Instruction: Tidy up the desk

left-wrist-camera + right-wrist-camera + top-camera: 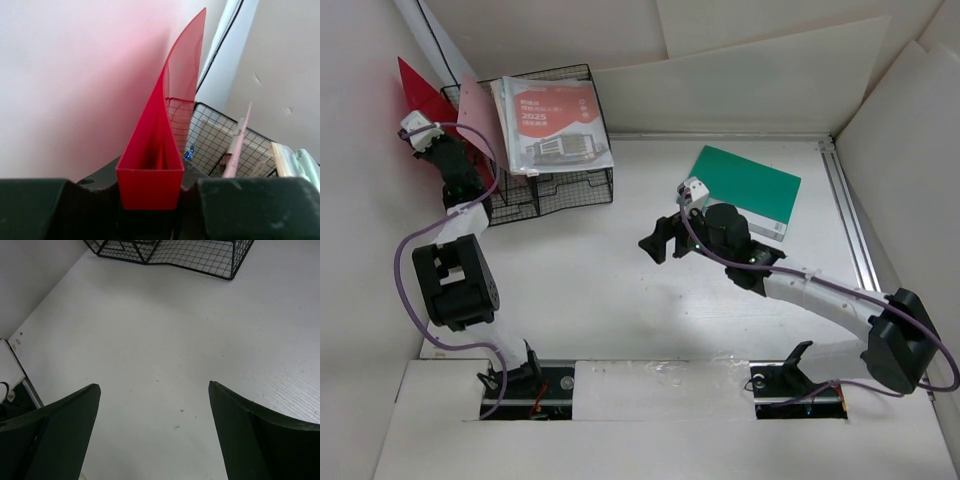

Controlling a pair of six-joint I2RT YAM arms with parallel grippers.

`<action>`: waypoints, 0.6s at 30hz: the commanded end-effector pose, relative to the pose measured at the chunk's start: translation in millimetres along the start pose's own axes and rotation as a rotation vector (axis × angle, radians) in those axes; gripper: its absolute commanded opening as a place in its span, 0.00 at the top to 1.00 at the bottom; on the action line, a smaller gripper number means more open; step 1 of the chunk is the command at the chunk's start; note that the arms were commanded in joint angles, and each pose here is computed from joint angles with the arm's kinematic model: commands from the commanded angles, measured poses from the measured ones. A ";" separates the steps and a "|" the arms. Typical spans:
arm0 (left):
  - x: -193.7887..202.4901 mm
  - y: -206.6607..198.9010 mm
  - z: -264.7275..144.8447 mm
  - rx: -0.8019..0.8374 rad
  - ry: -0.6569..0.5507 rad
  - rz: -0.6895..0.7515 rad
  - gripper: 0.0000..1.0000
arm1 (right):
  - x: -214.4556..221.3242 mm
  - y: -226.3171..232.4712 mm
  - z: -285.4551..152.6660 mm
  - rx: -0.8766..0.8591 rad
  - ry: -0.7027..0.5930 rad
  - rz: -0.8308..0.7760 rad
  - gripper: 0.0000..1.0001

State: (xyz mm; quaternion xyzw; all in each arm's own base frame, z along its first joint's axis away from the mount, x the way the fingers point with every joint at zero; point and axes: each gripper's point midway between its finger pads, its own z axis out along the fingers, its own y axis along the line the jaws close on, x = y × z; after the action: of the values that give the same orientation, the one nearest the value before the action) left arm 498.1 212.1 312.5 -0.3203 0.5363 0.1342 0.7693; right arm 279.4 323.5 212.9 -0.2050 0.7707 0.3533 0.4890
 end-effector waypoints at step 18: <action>82.0 -5.4 -10.7 -0.085 0.209 0.342 1.00 | -50.6 15.7 -19.7 -0.015 -0.153 -0.015 0.05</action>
State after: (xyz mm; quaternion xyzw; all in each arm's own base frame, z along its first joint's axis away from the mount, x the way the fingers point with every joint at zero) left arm 532.8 178.8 258.4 -0.2712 0.6338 0.2274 0.6878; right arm 278.1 315.4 239.6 -0.1931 0.7528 0.3577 0.5178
